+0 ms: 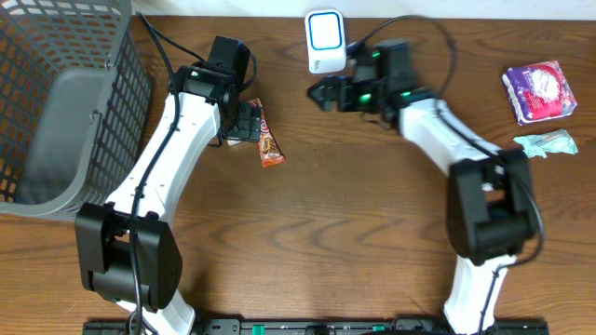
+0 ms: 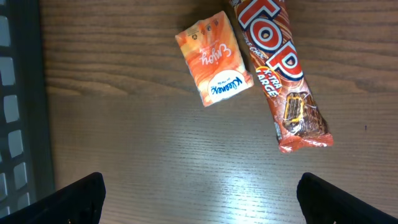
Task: Scan the item barcode
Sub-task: 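Move the right gripper back toward the red TOP bar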
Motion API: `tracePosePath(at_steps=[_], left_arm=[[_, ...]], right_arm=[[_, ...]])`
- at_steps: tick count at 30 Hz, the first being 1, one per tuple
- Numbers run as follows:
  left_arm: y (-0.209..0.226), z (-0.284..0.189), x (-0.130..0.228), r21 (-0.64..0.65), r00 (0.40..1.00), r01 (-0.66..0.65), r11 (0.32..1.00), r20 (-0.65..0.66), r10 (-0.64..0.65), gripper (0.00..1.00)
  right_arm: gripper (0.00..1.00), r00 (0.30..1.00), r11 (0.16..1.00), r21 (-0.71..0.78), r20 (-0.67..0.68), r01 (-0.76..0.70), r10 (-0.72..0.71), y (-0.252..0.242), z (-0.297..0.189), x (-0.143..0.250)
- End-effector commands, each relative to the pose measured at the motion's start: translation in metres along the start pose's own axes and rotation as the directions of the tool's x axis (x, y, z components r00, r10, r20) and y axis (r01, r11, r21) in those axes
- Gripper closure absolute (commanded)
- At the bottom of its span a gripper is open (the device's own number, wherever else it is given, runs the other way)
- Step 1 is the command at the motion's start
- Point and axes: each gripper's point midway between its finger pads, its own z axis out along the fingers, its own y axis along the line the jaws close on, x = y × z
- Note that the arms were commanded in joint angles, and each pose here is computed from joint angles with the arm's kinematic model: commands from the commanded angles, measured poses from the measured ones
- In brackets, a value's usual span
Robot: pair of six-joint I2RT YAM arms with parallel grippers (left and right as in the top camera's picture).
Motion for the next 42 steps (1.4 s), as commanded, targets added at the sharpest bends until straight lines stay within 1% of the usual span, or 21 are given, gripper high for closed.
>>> tracePosePath(at_steps=[1, 3, 5, 8, 14, 18, 20, 25, 27, 31, 33, 42], left_arm=[[0.001, 0.002, 0.001, -0.002, 1.000, -0.005, 1.000, -0.007, 0.005, 0.02], [0.001, 0.002, 0.001, -0.002, 1.000, -0.005, 1.000, -0.007, 0.005, 0.02], [0.001, 0.002, 0.001, -0.002, 1.000, -0.005, 1.000, -0.007, 0.005, 0.02], [0.001, 0.002, 0.001, -0.002, 1.000, -0.005, 1.000, -0.007, 0.005, 0.02], [0.001, 0.002, 0.001, -0.002, 1.000, -0.005, 1.000, -0.007, 0.005, 0.02], [0.001, 0.002, 0.001, -0.002, 1.000, -0.005, 1.000, -0.007, 0.005, 0.02], [0.001, 0.002, 0.001, -0.002, 1.000, -0.005, 1.000, -0.007, 0.005, 0.02], [0.001, 0.002, 0.001, -0.002, 1.000, -0.005, 1.000, -0.007, 0.005, 0.02], [0.001, 0.002, 0.001, -0.002, 1.000, -0.005, 1.000, -0.007, 0.005, 0.02], [0.001, 0.002, 0.001, -0.002, 1.000, -0.005, 1.000, -0.007, 0.005, 0.02], [0.001, 0.002, 0.001, -0.002, 1.000, -0.005, 1.000, -0.007, 0.005, 0.02], [0.001, 0.002, 0.001, -0.002, 1.000, -0.005, 1.000, -0.007, 0.005, 0.02]], right_arm=[[0.04, 0.998, 0.995, -0.097, -0.053, -0.027, 0.022, 0.023, 0.034, 0.024], [0.05, 0.997, 0.993, -0.114, -0.071, -0.016, 0.008, 0.031, 0.045, 0.034], [0.09, 0.996, 0.993, -0.119, -0.085, -0.009, -0.001, 0.035, 0.053, 0.042], [0.12, 0.996, 0.994, -0.108, -0.092, -0.004, -0.006, 0.037, 0.057, 0.047], [0.17, 0.994, 0.999, -0.017, -0.104, -0.034, 0.033, 0.016, 0.056, 0.051], [0.24, 0.993, 0.998, 0.003, -0.102, -0.061, 0.061, 0.003, 0.050, 0.048], [0.25, 0.992, 0.997, 0.009, -0.104, -0.075, 0.075, -0.002, 0.046, 0.046], [0.23, 0.990, 0.995, 0.029, -0.099, -0.097, 0.100, -0.006, 0.030, 0.038], [0.21, 0.991, 0.995, 0.029, -0.092, -0.092, 0.094, -0.003, 0.023, 0.034], [0.06, 0.994, 0.997, 0.024, -0.084, -0.070, 0.072, 0.000, 0.020, 0.030], [0.01, 0.994, 0.997, 0.024, -0.085, -0.070, 0.072, 0.001, 0.020, 0.030], [0.01, 0.995, 0.996, 0.060, -0.072, -0.069, 0.074, -0.006, 0.020, 0.028]])
